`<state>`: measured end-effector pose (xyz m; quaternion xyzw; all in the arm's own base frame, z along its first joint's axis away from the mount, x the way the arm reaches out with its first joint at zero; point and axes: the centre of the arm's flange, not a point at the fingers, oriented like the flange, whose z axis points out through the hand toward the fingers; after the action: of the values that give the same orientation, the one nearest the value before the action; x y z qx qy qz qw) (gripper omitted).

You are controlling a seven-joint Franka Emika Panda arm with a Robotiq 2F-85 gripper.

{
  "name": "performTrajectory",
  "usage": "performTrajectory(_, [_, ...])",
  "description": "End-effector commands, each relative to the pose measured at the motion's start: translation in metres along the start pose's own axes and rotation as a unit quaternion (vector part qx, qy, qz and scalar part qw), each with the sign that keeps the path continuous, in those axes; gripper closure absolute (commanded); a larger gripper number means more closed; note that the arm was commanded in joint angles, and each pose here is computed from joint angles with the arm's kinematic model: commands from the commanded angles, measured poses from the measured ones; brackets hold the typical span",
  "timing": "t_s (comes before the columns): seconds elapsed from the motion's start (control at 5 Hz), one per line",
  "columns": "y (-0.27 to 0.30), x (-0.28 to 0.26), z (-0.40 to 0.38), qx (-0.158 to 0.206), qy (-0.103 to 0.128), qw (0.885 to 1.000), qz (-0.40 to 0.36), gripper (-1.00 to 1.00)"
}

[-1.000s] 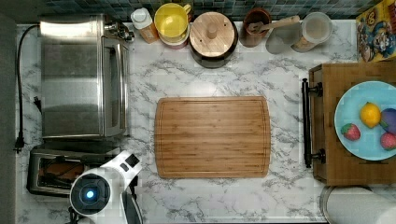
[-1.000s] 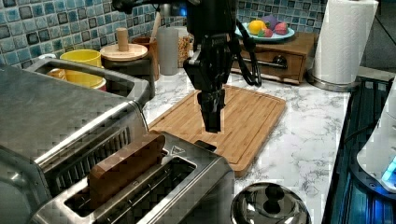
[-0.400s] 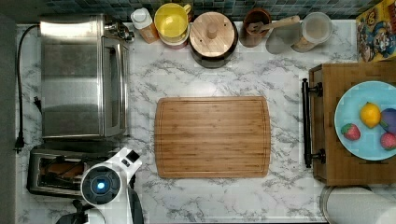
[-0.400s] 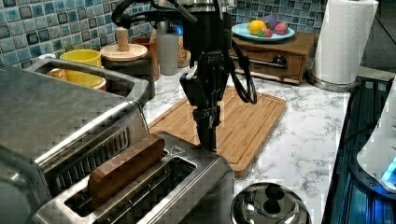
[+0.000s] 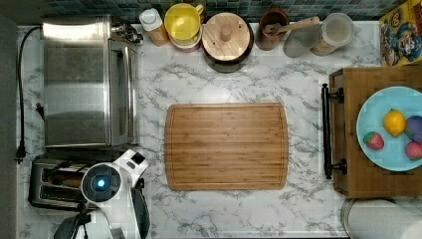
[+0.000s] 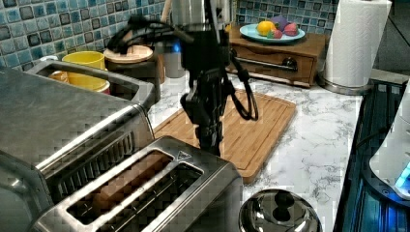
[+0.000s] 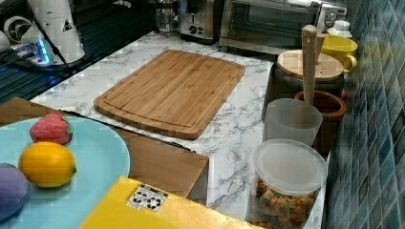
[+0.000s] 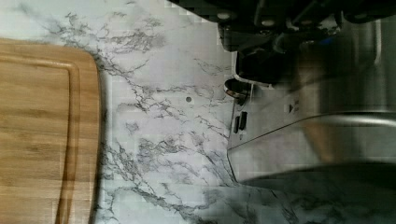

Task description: Turn on the toaster.

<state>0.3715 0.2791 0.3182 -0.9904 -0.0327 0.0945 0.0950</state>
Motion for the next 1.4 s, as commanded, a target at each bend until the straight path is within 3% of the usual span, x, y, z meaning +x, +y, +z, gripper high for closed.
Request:
performTrajectory(0.2, [0.034,0.025,0.080,-0.039,-0.041,0.996,0.075,1.00])
performTrajectory(0.4, [0.047,0.009,0.077,-0.040,-0.030,0.996,0.075,1.00])
performTrajectory(1.4, [0.047,0.010,0.077,-0.040,-0.030,0.996,0.075,1.00])
